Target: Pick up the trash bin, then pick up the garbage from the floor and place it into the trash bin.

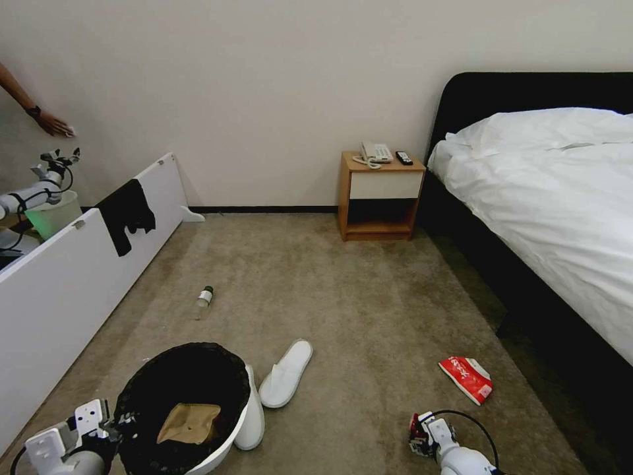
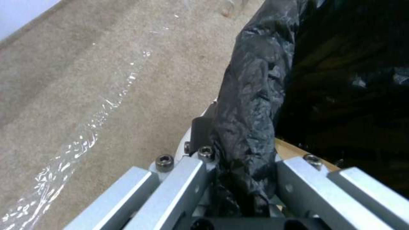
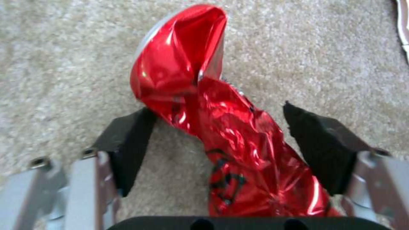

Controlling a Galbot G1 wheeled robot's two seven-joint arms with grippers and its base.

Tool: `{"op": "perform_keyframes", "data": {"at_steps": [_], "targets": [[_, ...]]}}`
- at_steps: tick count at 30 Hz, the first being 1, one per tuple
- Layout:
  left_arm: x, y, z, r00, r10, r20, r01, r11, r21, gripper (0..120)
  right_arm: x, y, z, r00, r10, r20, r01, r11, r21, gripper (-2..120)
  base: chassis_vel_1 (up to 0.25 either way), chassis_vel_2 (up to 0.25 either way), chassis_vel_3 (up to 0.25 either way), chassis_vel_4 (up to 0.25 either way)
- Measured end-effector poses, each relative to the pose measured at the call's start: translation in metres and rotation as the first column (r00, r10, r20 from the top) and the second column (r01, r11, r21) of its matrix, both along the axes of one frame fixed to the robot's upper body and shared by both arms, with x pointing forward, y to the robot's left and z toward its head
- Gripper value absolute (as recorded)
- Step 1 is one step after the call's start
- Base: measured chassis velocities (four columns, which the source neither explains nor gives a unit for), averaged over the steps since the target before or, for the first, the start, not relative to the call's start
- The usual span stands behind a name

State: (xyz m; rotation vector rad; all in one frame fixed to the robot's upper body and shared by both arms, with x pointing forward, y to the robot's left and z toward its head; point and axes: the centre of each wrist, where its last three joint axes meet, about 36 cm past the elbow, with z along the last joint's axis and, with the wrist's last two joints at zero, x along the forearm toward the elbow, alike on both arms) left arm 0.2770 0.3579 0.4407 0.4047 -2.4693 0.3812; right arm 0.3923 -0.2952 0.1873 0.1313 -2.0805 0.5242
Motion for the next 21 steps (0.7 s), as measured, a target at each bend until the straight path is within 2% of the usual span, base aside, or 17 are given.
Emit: {"op": "perform_keyframes", "data": {"at_steps": [2,5,7,8,11,14,19,21], "targets": [[0.0,0.0,0.001,1.0,0.0,0.002,0.0,1.0,0.001,2,-0.003,0.001,0.0,1.0,0.004,-0.004,-0.004,1.0,0.003,68,0.0,0.0,0.0,0.0],[0.0,0.0,0.001,1.0,0.0,0.002,0.0,1.0,0.0,2,-0.004,0.001,0.0,1.0,0.006,-0.005,-0.006,1.0,0.004,64,0.0,0.0,0.0,0.0],[0.0,0.0,0.001,1.0,0.0,0.003,0.0,1.0,0.001,2,-0.007,0.001,0.001,1.0,0.01,-0.002,-0.01,1.0,0.011,54,0.0,0.0,0.0,0.0],[0.0,0.0,0.001,1.0,0.0,0.003,0.0,1.0,0.001,2,-0.007,0.001,0.001,1.0,0.01,-0.002,-0.01,1.0,0.011,54,0.0,0.0,0.0,0.0],[0.0,0.0,0.001,1.0,0.0,0.002,0.0,1.0,0.001,2,-0.01,0.0,0.004,1.0,0.008,0.0,-0.008,1.0,0.017,44,0.0,0.0,0.0,0.0],[0.001,0.0,0.0,1.0,0.001,0.003,-0.001,1.0,0.0,2,-0.01,0.0,0.005,1.0,0.007,0.001,-0.007,1.0,0.013,40,0.0,0.0,0.0,0.0],[0.003,0.0,-0.002,1.0,0.002,0.001,-0.002,1.0,-0.003,2,-0.012,-0.005,0.008,1.0,0.002,0.007,-0.002,1.0,0.008,26,0.0,0.0,0.0,0.0],[0.003,0.0,-0.002,1.0,0.002,0.0,-0.002,1.0,-0.003,2,-0.012,-0.005,0.009,1.0,0.003,0.009,-0.003,1.0,0.01,26,0.0,0.0,0.0,0.0]]}}
